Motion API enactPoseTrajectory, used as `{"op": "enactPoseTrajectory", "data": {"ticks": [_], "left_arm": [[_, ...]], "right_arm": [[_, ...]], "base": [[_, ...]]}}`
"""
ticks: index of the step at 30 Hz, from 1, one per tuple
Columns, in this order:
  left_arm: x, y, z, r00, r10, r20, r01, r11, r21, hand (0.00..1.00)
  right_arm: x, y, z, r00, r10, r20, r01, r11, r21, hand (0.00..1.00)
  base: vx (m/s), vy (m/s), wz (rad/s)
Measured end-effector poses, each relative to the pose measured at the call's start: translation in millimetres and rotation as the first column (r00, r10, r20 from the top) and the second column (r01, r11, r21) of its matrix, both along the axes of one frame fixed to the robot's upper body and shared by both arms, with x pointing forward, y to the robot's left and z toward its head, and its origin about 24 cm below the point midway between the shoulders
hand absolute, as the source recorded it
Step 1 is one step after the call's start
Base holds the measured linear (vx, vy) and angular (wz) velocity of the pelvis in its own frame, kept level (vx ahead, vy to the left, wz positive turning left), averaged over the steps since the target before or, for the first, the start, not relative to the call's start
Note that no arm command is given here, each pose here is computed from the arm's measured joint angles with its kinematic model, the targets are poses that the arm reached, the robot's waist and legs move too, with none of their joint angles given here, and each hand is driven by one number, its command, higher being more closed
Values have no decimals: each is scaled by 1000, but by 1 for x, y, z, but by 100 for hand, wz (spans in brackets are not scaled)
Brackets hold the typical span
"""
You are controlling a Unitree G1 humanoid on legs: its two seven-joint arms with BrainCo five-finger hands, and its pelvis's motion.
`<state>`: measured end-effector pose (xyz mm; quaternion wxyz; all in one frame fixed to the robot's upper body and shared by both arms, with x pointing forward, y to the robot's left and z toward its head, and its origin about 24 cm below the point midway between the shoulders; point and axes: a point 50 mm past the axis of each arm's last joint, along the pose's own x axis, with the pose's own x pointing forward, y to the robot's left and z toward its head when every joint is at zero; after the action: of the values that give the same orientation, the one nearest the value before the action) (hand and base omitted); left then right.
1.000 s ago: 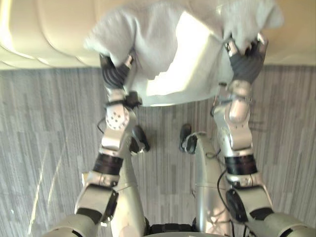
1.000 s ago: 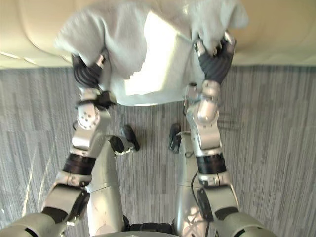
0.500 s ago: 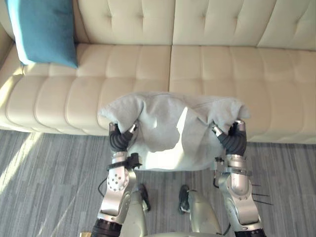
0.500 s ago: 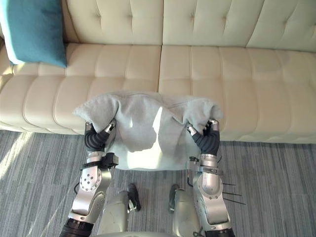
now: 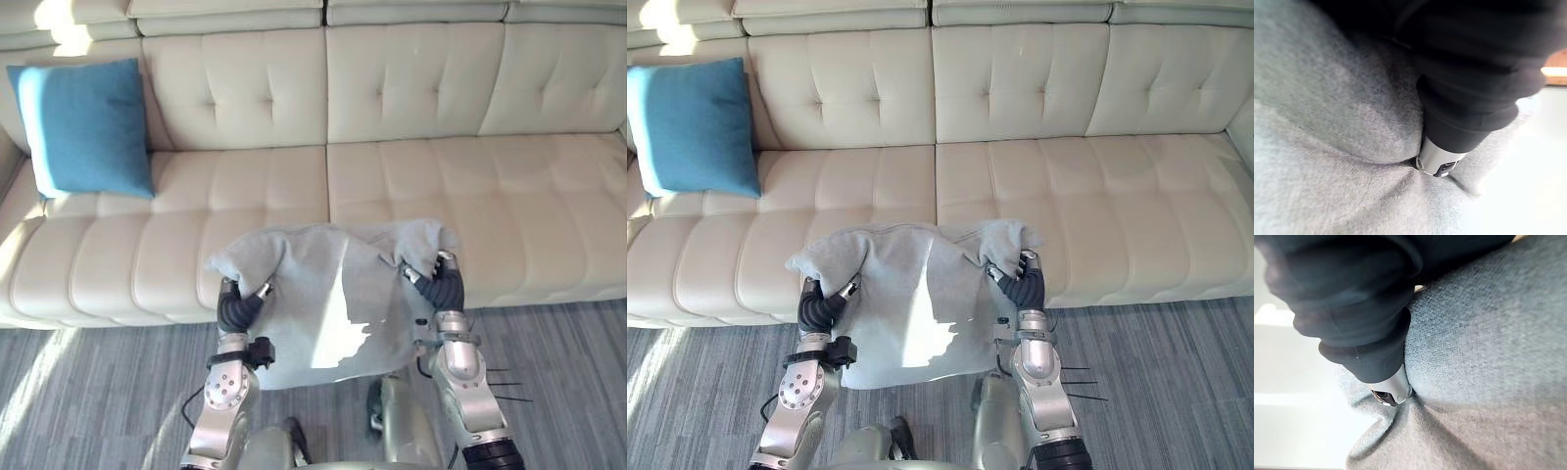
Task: Pick up cushions and gather them together orderly.
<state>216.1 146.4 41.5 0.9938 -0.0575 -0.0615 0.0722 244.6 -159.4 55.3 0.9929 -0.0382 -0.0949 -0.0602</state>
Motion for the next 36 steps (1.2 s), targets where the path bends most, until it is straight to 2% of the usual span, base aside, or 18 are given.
{"op": "enactPoseTrajectory", "data": {"ticks": [7, 12, 15, 18, 21, 24, 28, 32, 36], "left_arm": [[15, -21, 4, 997, -70, 20, 71, 997, -25, 100], [16, -28, 8, 993, -114, 43, 116, 992, -44, 100], [20, -33, 11, 989, -135, 58, 138, 990, -44, 100], [26, -29, 13, 987, -148, 63, 148, 989, 12, 100], [28, -20, 15, 991, -113, 68, 112, 993, 24, 100], [36, -16, 25, 991, -79, 106, 76, 997, 32, 100], [60, -14, 49, 981, -21, 195, 5, 996, 85, 100], [101, -8, 91, 948, 74, 309, -120, 984, 134, 100], [135, -4, 165, 860, 143, 490, -251, 955, 160, 100]], "right_arm": [[-1, -23, 5, 999, -47, 9, 47, 997, -57, 100], [-7, -25, 37, 986, -66, 156, 75, 996, -49, 100], [-5, -34, 33, 986, -94, 137, 104, 992, -68, 100], [-3, -32, 22, 990, -114, 89, 118, 992, -39, 100], [8, -22, 17, 996, -72, 55, 74, 996, -41, 100], [21, -13, 27, 995, -48, 87, 52, 998, -33, 100], [52, 5, 70, 970, -40, 242, 48, 998, -29, 100], [85, 21, 127, 912, -65, 405, 90, 995, -43, 100], [106, 31, 202, 806, -113, 581, 179, 982, -58, 100]], "base": [[519, -166, 9], [297, 36, -26], [221, 229, -30], [109, 155, -3], [72, 135, -30], [9, 54, -26], [-51, 23, -25], [-99, -24, 2], [-156, -31, 25]]}}
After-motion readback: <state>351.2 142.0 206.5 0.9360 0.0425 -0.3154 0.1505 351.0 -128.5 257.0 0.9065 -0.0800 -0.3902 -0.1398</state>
